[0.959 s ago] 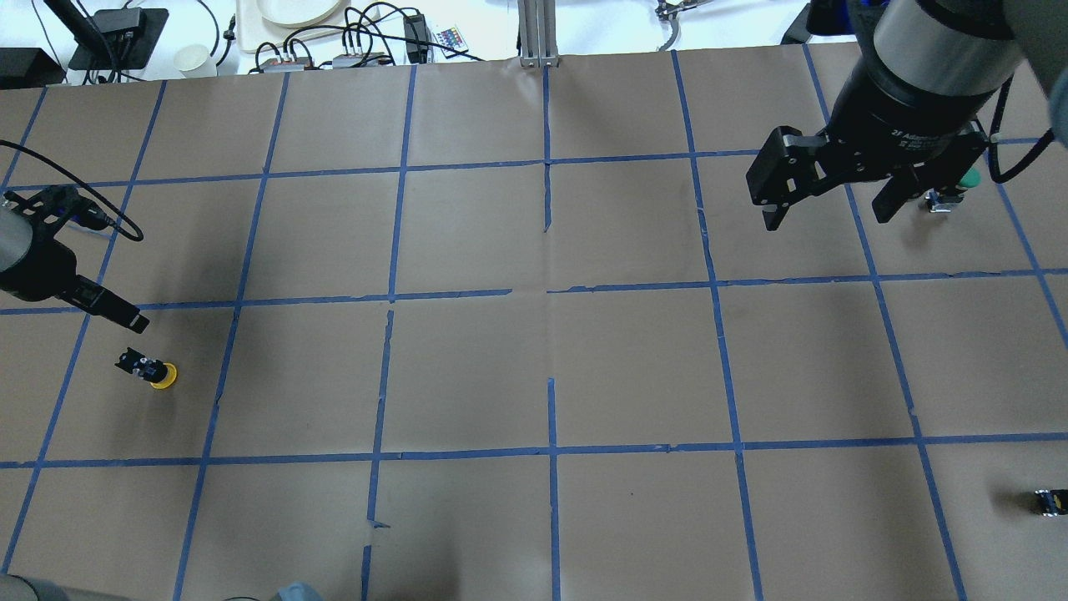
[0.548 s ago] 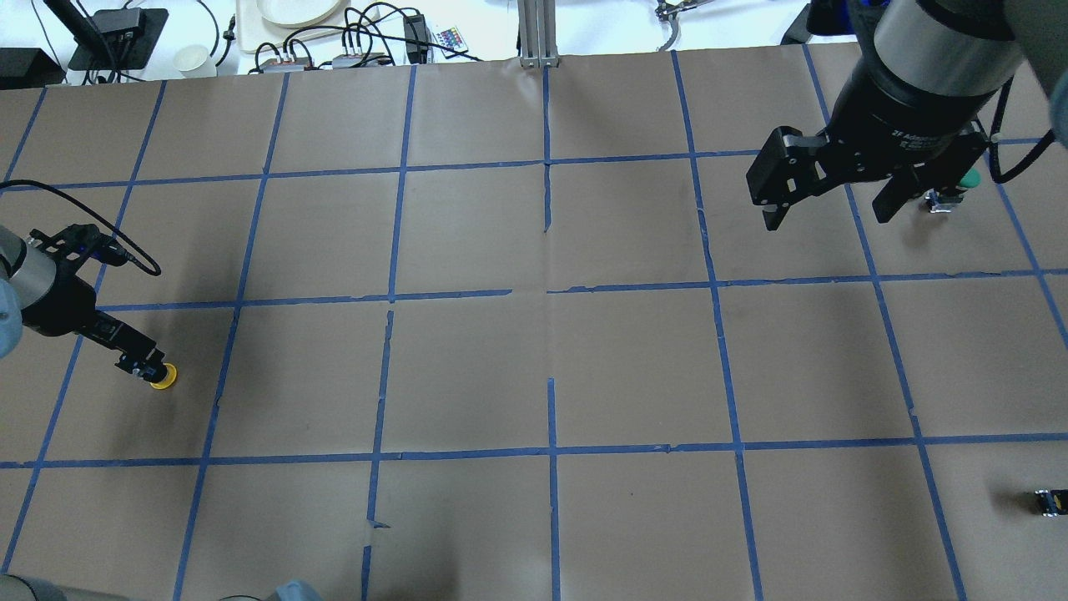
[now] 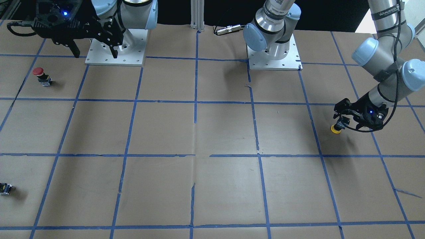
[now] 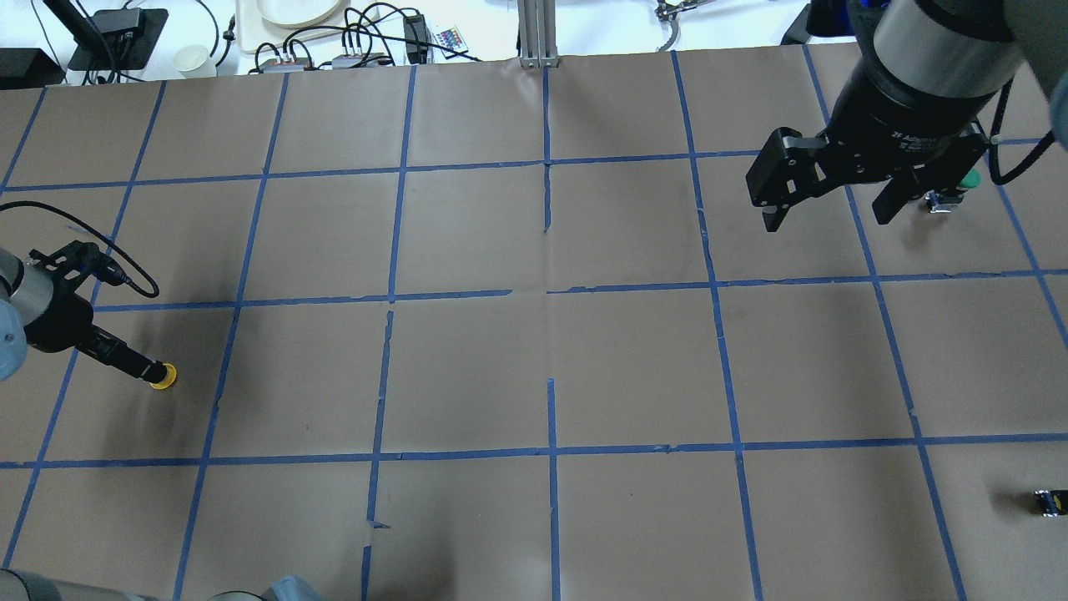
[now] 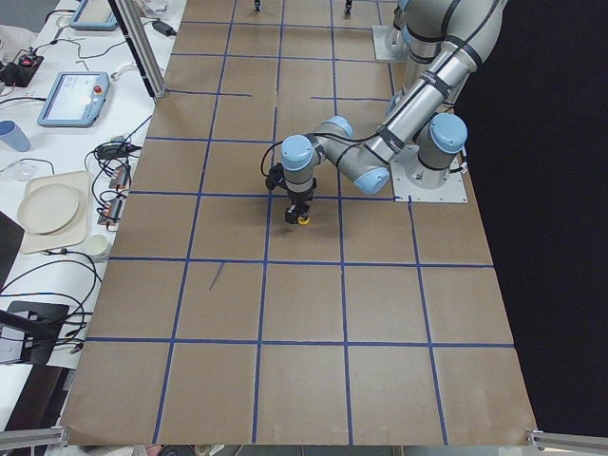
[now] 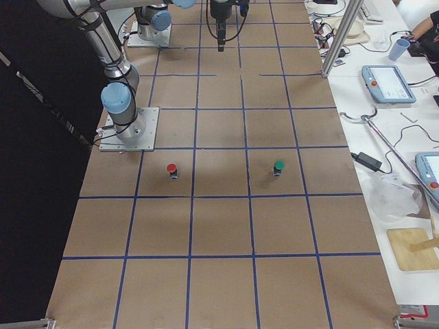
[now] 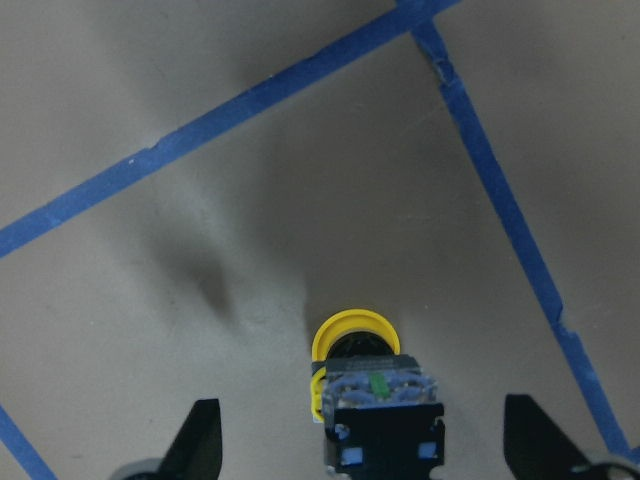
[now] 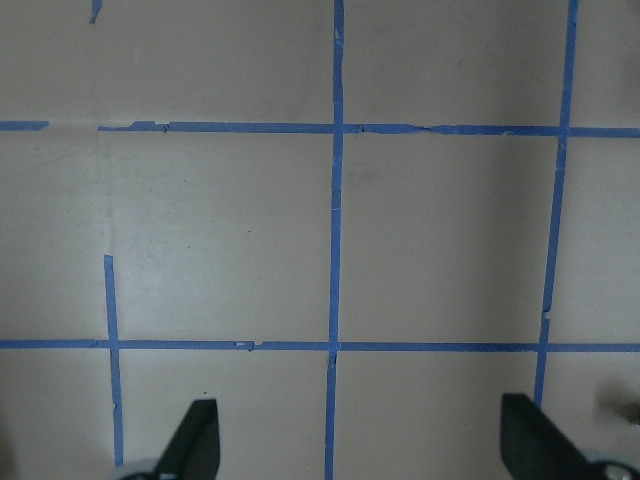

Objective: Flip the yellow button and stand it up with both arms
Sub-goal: 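Close the left gripper on the base of the yellow button, then lift the yellow button with the left gripper and carry it toward the table center, then hold the button up with the left gripper while the right gripper approaches its cap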

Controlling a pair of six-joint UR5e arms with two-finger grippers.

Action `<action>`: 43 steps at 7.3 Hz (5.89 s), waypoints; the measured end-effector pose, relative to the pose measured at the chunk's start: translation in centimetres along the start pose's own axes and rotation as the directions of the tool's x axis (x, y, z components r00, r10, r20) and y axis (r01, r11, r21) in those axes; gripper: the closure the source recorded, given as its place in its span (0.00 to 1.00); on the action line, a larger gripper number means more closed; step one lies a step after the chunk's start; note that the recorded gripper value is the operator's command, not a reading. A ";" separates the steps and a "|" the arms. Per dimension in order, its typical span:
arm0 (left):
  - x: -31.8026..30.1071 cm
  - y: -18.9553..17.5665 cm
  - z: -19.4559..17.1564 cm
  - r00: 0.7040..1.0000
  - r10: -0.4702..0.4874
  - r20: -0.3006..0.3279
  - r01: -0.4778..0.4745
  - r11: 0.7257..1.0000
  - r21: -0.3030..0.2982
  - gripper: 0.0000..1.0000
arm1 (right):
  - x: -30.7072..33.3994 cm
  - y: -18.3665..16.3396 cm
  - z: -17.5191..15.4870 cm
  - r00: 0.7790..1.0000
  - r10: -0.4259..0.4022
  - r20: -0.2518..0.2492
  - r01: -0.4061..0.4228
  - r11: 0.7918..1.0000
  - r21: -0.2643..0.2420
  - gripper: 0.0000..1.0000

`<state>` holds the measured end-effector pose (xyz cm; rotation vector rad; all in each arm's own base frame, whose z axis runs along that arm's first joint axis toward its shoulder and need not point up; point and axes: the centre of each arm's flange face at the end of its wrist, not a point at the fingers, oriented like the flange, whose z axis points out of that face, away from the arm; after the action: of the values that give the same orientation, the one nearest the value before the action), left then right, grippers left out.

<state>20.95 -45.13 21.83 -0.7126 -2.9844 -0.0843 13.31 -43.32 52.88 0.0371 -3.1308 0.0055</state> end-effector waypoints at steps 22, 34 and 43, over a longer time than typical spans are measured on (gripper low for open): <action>35.1 -17.8 -18.0 0.257 0.093 -0.962 0.428 0.881 0.200 0.79 | 2.0 -0.2 0.3 0.365 0.859 0.358 -0.566 0.510 -0.647 0.00; 38.7 -18.8 -24.3 0.160 0.102 -0.982 0.477 0.863 0.168 0.81 | -0.4 -2.9 0.8 -0.017 0.984 0.180 -0.316 0.165 -0.934 0.00; 38.6 -19.0 -24.5 0.148 0.082 -0.986 0.483 0.864 0.145 0.81 | -1.9 -2.9 0.9 -0.037 0.988 0.152 -0.250 0.138 -0.958 0.70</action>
<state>-20.58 -46.46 48.73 -0.0189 -1.6060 0.0944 15.28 -46.20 52.00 -2.4852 -2.7685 -1.8038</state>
